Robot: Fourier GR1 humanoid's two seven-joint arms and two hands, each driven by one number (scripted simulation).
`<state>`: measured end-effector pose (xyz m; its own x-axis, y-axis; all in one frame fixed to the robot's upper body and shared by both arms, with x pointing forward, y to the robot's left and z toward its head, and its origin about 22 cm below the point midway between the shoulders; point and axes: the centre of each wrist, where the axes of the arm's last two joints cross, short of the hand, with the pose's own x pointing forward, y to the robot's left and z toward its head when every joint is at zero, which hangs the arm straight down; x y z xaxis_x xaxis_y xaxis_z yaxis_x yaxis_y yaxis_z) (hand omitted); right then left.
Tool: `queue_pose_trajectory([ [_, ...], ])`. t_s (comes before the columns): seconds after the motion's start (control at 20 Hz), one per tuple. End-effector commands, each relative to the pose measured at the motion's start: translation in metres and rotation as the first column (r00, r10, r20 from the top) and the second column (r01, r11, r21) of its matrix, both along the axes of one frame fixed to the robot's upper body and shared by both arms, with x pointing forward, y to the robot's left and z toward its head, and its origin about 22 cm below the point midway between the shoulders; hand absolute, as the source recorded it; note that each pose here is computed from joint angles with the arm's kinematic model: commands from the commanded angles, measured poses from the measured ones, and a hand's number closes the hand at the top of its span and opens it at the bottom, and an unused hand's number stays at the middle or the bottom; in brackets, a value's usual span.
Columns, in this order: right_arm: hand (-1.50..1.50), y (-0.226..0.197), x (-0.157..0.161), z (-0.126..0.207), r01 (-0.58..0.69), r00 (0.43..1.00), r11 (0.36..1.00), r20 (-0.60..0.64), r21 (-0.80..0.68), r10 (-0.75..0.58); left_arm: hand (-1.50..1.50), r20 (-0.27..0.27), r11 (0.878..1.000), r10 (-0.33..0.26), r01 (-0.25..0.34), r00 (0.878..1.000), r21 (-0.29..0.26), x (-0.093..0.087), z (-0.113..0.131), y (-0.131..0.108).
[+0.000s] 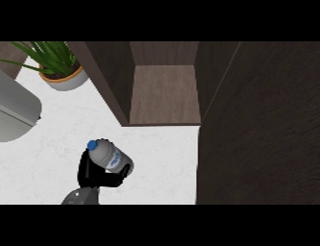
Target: Pick up the bottled water, place it into the cabinet and close the cabinet
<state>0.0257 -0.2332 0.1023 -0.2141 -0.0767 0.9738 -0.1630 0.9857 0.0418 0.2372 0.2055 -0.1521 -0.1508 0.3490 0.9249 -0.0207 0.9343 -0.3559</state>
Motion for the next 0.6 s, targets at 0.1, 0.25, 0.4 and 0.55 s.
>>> queue_pose_trajectory([
  [0.1,-1.5,-0.007,-0.001,0.008,0.017,0.999,1.0,0.033,0.012,-0.017,1.5,-0.02,0.997,-0.081,0.081,0.997,-0.012,0.031,0.048,-0.027],
  [0.25,-1.5,-0.002,0.002,0.011,0.013,1.0,1.0,0.028,0.021,-0.013,1.5,-0.009,0.996,-0.091,0.091,0.996,-0.019,0.031,0.066,-0.049],
  [0.4,-1.5,-0.006,0.001,0.015,0.005,1.0,1.0,0.021,0.027,-0.005,1.5,0.035,0.993,-0.097,0.095,0.995,0.065,0.051,0.092,-0.063],
  [0.55,-1.5,-0.007,-0.004,0.008,0.002,1.0,1.0,0.018,0.019,-0.003,1.5,0.073,0.987,-0.086,0.075,0.994,0.144,0.054,0.103,-0.088],
])
